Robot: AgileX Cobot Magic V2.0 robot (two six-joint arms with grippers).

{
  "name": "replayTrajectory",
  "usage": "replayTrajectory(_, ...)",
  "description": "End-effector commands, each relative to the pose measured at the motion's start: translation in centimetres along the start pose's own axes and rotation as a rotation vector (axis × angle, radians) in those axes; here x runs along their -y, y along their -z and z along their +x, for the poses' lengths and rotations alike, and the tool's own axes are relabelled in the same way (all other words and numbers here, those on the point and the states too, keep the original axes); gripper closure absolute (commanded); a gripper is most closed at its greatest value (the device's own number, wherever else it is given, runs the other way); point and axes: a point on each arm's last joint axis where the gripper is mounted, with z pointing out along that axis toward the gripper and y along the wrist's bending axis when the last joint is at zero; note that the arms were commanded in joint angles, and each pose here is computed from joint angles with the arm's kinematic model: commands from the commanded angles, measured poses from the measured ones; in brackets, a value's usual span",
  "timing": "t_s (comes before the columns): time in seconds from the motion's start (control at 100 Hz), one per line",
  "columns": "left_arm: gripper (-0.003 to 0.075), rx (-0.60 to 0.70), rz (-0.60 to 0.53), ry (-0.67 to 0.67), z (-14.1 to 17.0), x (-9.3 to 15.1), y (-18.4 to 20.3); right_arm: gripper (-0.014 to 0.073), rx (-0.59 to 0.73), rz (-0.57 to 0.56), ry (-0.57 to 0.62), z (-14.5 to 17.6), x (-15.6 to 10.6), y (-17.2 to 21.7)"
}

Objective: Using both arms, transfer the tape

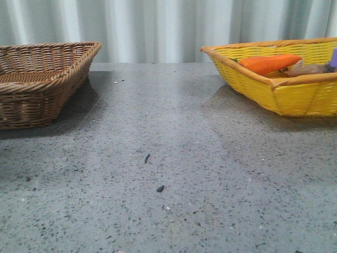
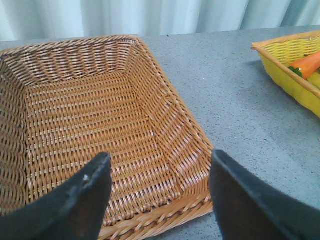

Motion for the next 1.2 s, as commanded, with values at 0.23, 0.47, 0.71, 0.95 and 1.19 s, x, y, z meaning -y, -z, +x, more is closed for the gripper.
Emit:
replayTrajectory(0.23, 0.0333, 0.074, 0.028, 0.021, -1.6, 0.4, -0.4, 0.0652, -0.105, -0.033, -0.002, 1.6, -0.8, -8.4)
replayTrajectory(0.47, 0.0333, 0.077, 0.034, 0.033, -1.6, 0.5, -0.4, 0.0482, -0.185, -0.033, -0.004, 3.3, -0.9, -12.1)
replayTrajectory(0.71, 0.0333, 0.171, 0.069, 0.104, -2.5, 0.7, -0.3, 0.0084, -0.153, -0.047, -0.013, 2.2, -1.0, -9.0)
replayTrajectory(0.95, 0.0348, 0.258, 0.139, -0.048, -4.2, 2.4, -1.1, 0.0407, -0.115, -0.049, -0.003, 0.6, -0.9, 2.3)
replayTrajectory(1.19, 0.0467, 0.153, 0.268, -0.093, -7.5, 6.8, -6.3, 0.0654, 0.066, -0.036, 0.019, 0.5, -0.6, 13.7)
